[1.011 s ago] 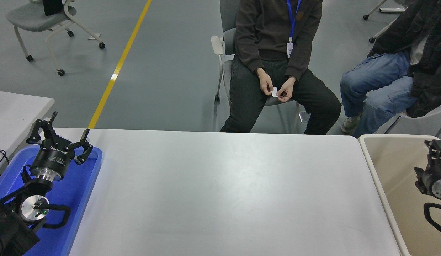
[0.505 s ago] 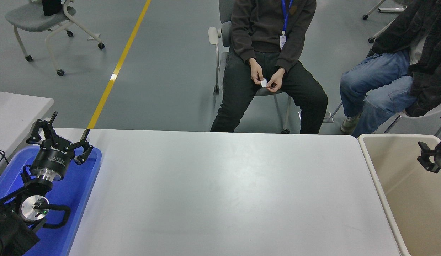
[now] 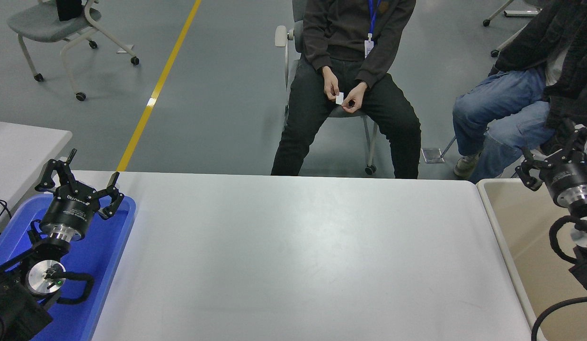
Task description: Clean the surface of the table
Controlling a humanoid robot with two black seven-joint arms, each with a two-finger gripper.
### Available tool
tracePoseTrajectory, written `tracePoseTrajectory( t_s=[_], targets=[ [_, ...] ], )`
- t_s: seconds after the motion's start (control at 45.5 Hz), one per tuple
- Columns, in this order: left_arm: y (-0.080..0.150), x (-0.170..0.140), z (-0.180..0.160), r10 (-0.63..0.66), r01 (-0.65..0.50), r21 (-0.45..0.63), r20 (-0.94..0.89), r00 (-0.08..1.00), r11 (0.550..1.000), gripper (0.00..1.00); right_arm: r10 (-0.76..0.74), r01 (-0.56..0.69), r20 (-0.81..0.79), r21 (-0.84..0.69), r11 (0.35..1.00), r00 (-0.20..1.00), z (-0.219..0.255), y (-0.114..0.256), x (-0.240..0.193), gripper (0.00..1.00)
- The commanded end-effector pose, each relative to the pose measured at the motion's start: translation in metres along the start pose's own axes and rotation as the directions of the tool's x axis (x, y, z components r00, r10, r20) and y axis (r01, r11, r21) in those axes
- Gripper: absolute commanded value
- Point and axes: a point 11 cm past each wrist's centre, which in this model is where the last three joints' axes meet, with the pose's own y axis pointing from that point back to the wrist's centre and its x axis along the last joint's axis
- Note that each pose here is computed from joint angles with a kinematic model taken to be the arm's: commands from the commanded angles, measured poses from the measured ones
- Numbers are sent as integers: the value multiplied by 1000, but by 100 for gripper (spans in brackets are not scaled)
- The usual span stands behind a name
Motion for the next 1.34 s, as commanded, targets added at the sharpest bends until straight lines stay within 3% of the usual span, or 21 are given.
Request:
tracePoseTrajectory(
  t_s=[0.0,0.22,0.352,0.462,0.725,1.319],
  targets=[
    [0,0,0,0,0,0,0,1000,1000,100,-6,4,-20,-103,995,1000,35,10,-22,100],
    [0,0,0,0,0,0,1,1000,1000,100,-18,20,13,-138,990,1000,64,17,-52,100],
    [0,0,0,0,0,-2,0,1000,1000,100,-11,-4,-84,-167,986,996,91,20,-71,100],
    [0,0,0,0,0,-2,0,1000,1000,100,7,-18,-65,-167,986,998,108,26,-82,100],
    [0,0,0,0,0,-2,0,1000,1000,100,-3,4,26,-33,999,1000,98,31,-92,100],
    [0,0,0,0,0,0,0,1000,1000,100,4,-3,18,-27,1000,1000,108,36,-92,100]
  ],
)
